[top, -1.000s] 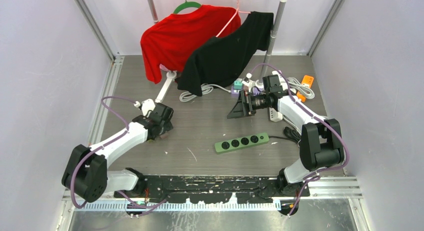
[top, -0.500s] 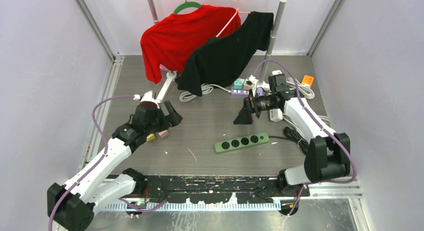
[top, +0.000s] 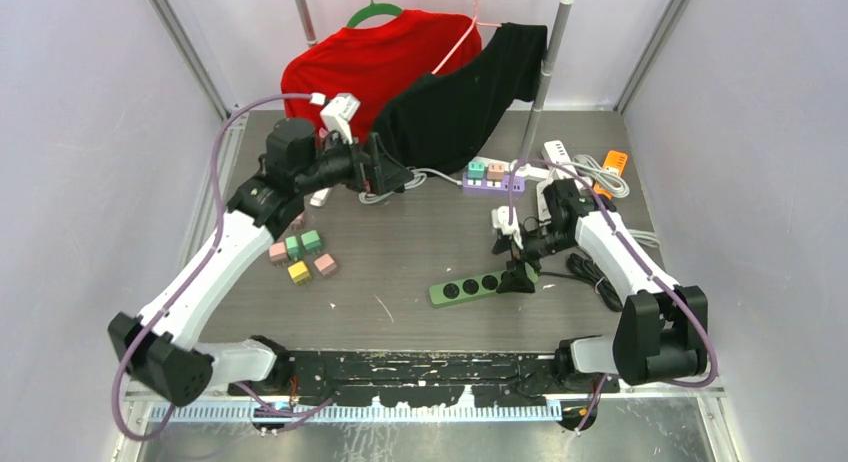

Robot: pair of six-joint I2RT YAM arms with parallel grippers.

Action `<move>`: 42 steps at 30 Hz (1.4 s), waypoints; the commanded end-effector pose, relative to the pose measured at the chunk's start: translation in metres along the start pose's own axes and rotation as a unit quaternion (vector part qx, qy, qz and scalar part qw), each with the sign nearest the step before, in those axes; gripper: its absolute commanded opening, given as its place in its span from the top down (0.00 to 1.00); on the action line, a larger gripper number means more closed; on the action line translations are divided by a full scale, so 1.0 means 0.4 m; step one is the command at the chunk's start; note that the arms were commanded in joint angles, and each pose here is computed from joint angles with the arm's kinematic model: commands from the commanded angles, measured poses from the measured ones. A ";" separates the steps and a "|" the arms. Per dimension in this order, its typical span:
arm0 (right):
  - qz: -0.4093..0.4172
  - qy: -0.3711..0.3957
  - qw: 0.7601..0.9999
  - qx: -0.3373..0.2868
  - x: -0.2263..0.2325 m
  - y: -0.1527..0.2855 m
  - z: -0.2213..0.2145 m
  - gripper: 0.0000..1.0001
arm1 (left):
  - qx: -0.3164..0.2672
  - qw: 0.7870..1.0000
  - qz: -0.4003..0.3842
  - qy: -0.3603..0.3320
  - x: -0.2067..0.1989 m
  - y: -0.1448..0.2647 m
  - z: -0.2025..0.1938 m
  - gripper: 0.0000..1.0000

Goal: Pull the plug off the socket
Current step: Place the plug at the center of the board, then pick up the socket from the center of the board.

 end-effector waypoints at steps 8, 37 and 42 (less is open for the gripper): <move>0.012 0.138 0.979 0.147 -0.021 -0.091 -0.101 0.01 | 0.033 0.997 -0.003 -0.067 0.032 -0.005 -0.024 0.06; 0.025 0.040 0.997 0.054 -0.043 -0.052 -0.026 0.99 | -0.025 0.999 -0.038 0.020 0.000 0.042 -0.052 0.00; -0.069 -0.032 0.997 -0.007 -0.066 0.072 0.027 0.99 | -0.021 0.999 -0.035 0.006 0.006 0.042 -0.055 0.01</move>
Point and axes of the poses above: each gripper's point midway between its finger pads, its own y axis back along the fingers, its own x axis along the line the jaws close on, z = x × y, the point moved 8 cm from there along y, back along the fingers, and after that the axes turned 9 degrees about y, right-handed, at the moved point
